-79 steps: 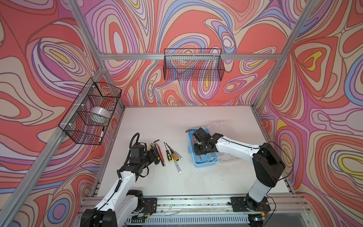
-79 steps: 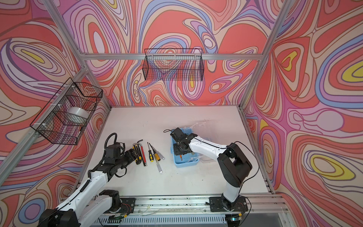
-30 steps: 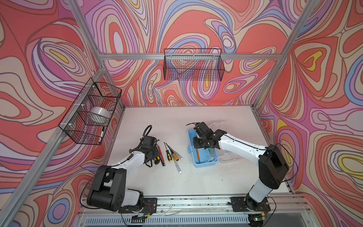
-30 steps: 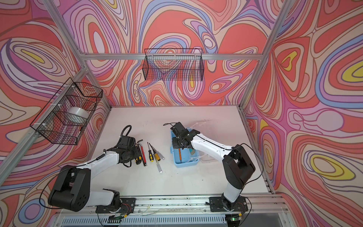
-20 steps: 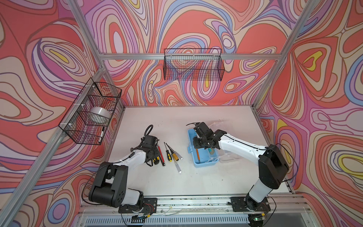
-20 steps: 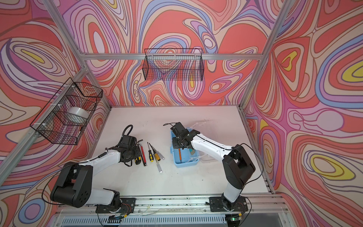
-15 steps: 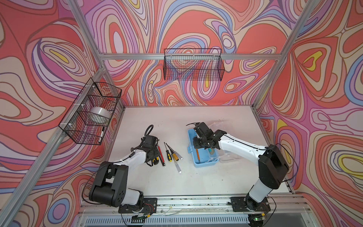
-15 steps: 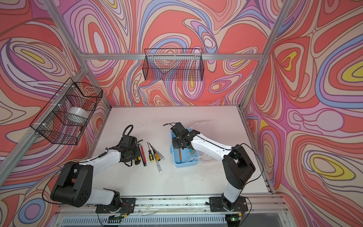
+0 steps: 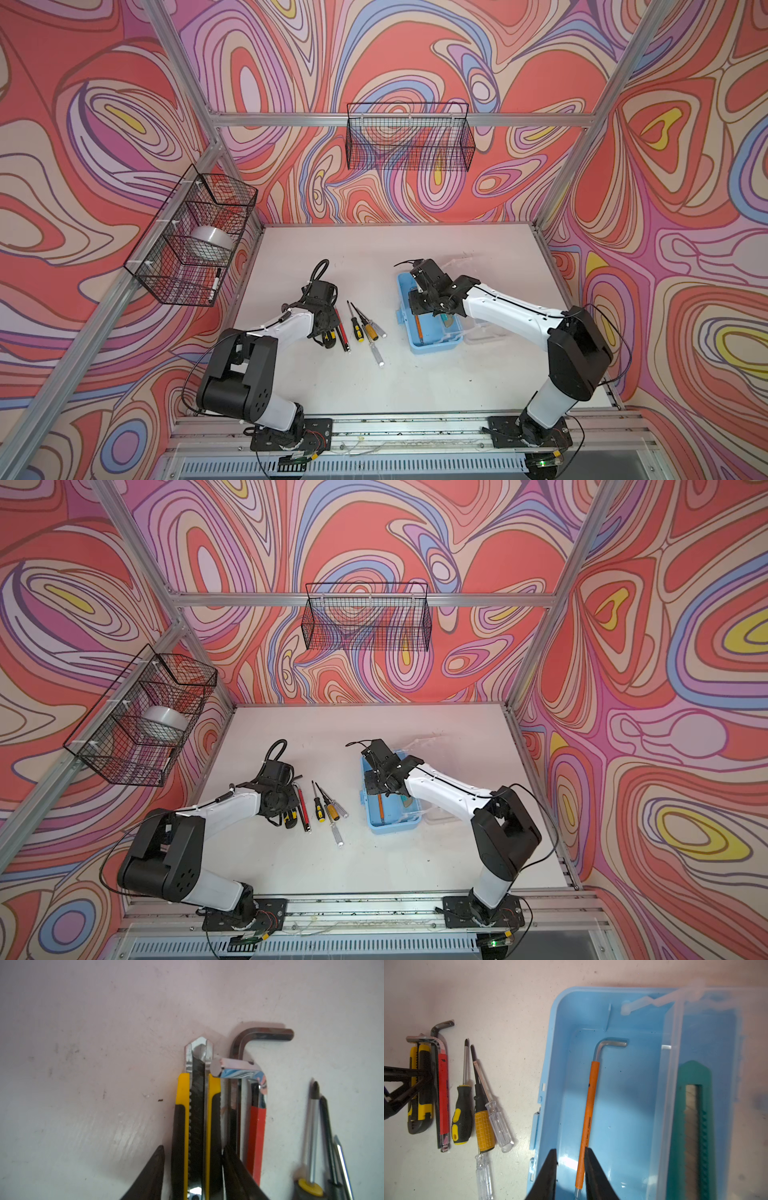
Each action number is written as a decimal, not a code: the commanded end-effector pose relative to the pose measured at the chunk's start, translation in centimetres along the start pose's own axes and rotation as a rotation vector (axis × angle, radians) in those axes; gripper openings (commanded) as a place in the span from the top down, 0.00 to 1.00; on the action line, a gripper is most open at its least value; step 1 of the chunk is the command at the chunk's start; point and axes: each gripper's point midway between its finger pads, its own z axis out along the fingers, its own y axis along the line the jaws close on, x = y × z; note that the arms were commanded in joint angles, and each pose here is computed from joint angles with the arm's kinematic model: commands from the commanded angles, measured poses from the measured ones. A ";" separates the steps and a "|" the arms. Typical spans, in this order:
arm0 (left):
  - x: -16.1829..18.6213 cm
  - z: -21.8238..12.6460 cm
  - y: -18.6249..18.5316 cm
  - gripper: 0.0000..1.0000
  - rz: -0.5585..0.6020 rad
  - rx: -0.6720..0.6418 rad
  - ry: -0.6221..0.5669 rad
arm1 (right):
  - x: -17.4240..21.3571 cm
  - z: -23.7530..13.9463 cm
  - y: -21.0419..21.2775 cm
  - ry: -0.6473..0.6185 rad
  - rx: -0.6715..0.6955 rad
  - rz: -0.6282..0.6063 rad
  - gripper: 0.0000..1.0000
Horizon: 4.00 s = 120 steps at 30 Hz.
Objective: Pack the tool kit
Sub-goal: 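Open the right gripper in the box while the left grasps the yellow-black knife, then lower the yellow-black knife into the box with the left gripper while the right rises, then withdraw the left gripper while the right gripper moves over the red hex key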
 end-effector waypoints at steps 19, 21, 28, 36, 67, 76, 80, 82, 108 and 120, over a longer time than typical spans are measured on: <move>0.7 -0.9 0.3 0.73 0.031 0.003 0.015 | -2.9 -3.6 -1.0 -0.126 0.048 -0.017 0.75; 0.6 -1.7 0.1 0.73 0.028 0.021 0.006 | -3.0 -3.7 -1.2 -0.127 0.058 -0.012 0.75; -0.6 -7.1 -2.4 0.73 0.057 0.121 -0.077 | -3.9 -5.0 -2.0 -0.160 0.064 0.014 0.76; -0.8 -14.5 -9.8 0.74 0.093 0.384 -0.137 | -5.8 -10.1 -5.0 -0.280 0.102 0.082 0.76; 10.3 -12.8 -39.9 0.71 0.176 0.749 0.070 | -4.0 -18.5 -10.1 -0.419 0.231 0.126 0.75; 9.8 -12.9 -40.8 0.45 0.154 0.757 0.055 | -3.6 -18.1 -10.0 -0.413 0.222 0.124 0.71; 9.7 -13.8 -41.6 0.37 0.175 0.785 0.059 | -3.6 -17.5 -9.8 -0.401 0.213 0.123 0.69; 9.2 -14.5 -41.4 0.35 0.190 0.794 0.039 | -3.7 -17.5 -9.4 -0.407 0.191 0.120 0.69; 3.1 -13.2 0.2 0.22 -0.154 0.343 -0.198 | -2.5 1.5 14.5 -0.019 -0.252 -0.105 0.81; 5.1 -10.0 3.6 0.22 -0.324 0.392 -0.140 | -2.0 9.6 20.4 0.093 -0.238 -0.159 0.76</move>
